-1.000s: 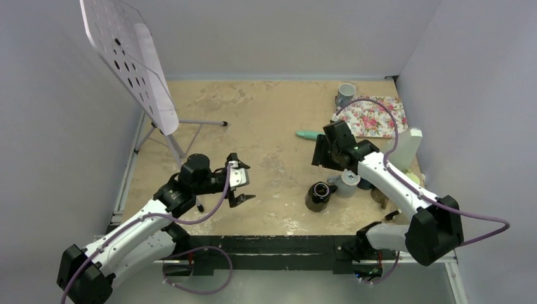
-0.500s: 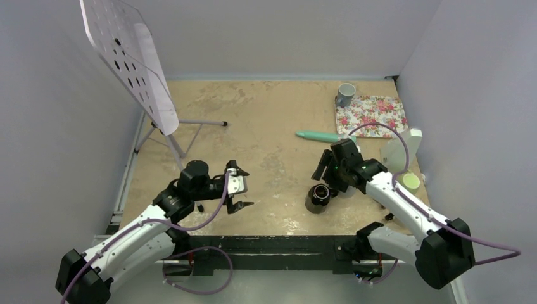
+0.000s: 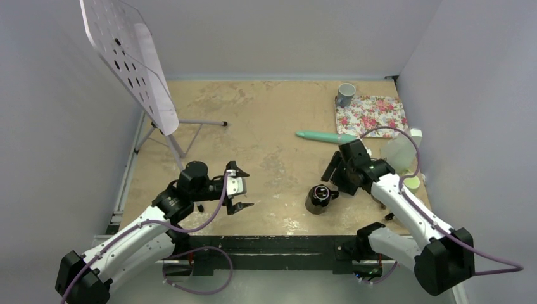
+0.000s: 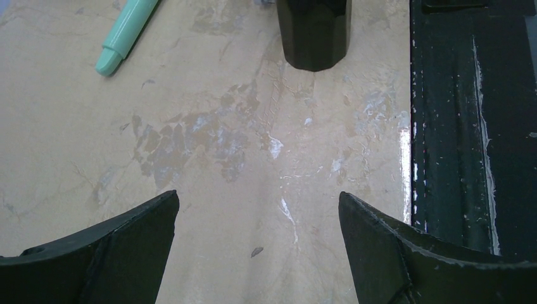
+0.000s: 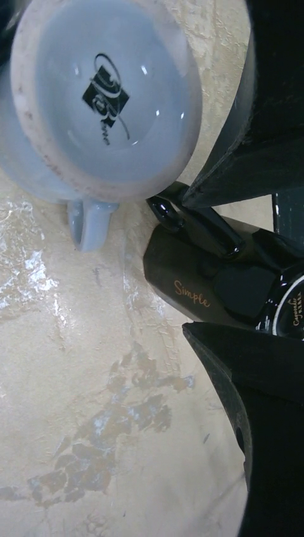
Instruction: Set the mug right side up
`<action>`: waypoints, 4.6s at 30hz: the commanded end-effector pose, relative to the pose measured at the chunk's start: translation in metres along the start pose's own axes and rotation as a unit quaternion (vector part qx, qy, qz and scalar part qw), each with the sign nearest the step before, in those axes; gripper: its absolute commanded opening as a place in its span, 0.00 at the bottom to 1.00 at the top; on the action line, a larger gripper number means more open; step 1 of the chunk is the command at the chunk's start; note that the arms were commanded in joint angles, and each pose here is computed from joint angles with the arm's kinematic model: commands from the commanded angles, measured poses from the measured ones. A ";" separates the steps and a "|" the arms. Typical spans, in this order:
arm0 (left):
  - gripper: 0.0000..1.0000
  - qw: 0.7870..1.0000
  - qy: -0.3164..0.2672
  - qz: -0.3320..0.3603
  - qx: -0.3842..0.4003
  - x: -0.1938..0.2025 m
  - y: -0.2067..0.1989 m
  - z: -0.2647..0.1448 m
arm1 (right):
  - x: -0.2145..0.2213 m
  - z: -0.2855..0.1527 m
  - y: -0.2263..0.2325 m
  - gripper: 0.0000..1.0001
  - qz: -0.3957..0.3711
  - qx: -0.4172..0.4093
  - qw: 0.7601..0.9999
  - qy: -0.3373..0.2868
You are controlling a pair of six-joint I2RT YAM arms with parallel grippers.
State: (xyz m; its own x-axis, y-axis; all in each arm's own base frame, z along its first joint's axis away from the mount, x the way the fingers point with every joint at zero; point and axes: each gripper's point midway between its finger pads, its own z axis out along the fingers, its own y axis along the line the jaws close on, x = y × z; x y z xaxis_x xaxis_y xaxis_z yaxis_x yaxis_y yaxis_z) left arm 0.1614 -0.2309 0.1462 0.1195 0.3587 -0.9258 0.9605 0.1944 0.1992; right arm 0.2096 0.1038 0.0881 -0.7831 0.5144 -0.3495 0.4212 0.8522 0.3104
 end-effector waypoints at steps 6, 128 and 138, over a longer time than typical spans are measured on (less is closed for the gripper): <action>0.99 1.000 -0.018 0.010 0.014 -0.004 -0.007 0.000 | 0.017 0.006 -0.012 0.71 0.035 -0.006 0.999 0.008; 0.00 0.976 0.010 0.202 0.078 -0.040 0.019 0.013 | -0.009 -0.155 0.224 0.99 -0.302 -0.460 0.810 -0.205; 0.00 0.883 0.093 0.437 0.145 -0.012 0.028 -0.004 | 0.047 -0.092 0.258 0.98 -0.415 -0.242 0.872 -0.097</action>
State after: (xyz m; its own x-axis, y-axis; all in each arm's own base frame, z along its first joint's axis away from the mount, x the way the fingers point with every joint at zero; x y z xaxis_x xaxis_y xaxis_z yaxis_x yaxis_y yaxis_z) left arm 0.1668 -0.2147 0.1205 0.5770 0.5533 -0.6008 0.8140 -0.3293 0.4785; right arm 0.2545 0.3453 0.2627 -0.5565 -0.0482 -0.8295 -0.5729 0.7454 0.3410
